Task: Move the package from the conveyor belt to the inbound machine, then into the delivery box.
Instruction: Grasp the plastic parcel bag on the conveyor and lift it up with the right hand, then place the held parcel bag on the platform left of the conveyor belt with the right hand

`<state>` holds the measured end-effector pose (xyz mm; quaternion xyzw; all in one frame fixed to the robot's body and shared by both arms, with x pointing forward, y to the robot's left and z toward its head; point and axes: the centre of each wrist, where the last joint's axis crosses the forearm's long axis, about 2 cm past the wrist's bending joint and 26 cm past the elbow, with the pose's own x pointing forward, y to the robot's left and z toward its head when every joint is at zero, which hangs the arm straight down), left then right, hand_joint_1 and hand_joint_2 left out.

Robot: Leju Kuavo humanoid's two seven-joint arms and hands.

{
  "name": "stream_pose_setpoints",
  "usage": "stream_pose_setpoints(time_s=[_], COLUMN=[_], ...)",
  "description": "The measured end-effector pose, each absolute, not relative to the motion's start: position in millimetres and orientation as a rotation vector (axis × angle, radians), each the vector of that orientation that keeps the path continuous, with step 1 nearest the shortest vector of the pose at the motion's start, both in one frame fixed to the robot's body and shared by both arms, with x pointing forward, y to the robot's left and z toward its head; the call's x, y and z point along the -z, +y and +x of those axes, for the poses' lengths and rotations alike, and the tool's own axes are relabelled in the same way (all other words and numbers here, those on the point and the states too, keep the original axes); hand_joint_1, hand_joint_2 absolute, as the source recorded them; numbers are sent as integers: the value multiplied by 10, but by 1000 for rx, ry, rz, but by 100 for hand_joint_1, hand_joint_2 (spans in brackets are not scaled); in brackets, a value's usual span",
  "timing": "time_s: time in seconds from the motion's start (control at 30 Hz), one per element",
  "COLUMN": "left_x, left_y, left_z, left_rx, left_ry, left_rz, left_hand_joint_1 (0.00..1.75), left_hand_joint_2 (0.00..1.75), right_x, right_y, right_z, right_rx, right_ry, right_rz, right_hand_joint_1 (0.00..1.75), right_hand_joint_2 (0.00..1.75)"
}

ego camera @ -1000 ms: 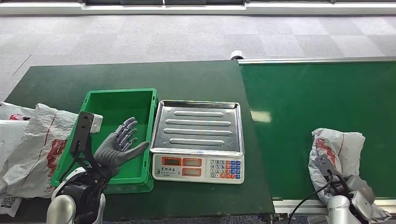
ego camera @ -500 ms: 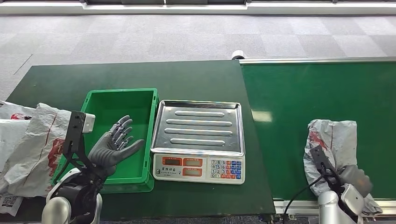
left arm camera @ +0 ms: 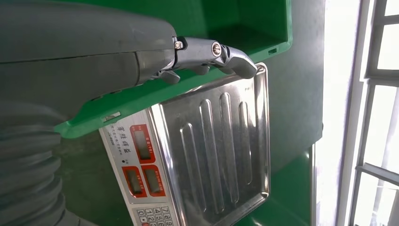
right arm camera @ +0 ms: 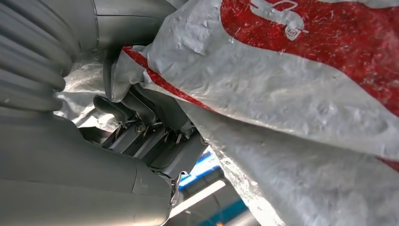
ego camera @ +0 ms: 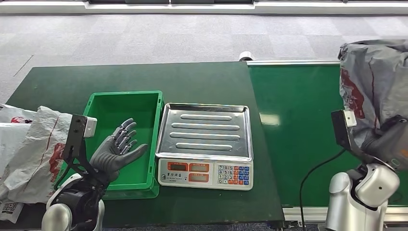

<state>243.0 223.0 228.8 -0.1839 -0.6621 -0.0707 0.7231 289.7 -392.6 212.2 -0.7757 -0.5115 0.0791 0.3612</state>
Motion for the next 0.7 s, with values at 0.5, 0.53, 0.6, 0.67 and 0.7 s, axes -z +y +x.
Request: stream_pose_setpoints(time_s=[0.5, 0.53, 0.6, 0.67, 0.7], left_x=[-2275, -2270, -2264, -2260, -2258], left_y=[2219, 2217, 2216, 2216, 2217], left_z=[2444, 2446, 2449, 2451, 2452], left_rx=[185, 182, 175, 169, 165], left_ry=[-1457, -1454, -1451, -1450, -1448], left_rz=[-412, -412, -410, -408, -408], left_hand_joint_1=[0, 0, 0, 0, 0], left_hand_joint_2=[175, 175, 175, 175, 175], right_x=[-2427, -2433, -2440, -2448, -2455], right_y=[-2160, -2052, -1869, -1729, -1676], right_z=[3344, 3335, 3314, 3294, 3289], right_rx=[-845, -872, -915, -945, -956], right_ry=[-2193, -2218, -2261, -2292, -2303], right_rz=[-942, -902, -827, -764, -741], right_hand_joint_1=[175, 175, 175, 175, 175], right_hand_joint_2=[175, 175, 175, 175, 175])
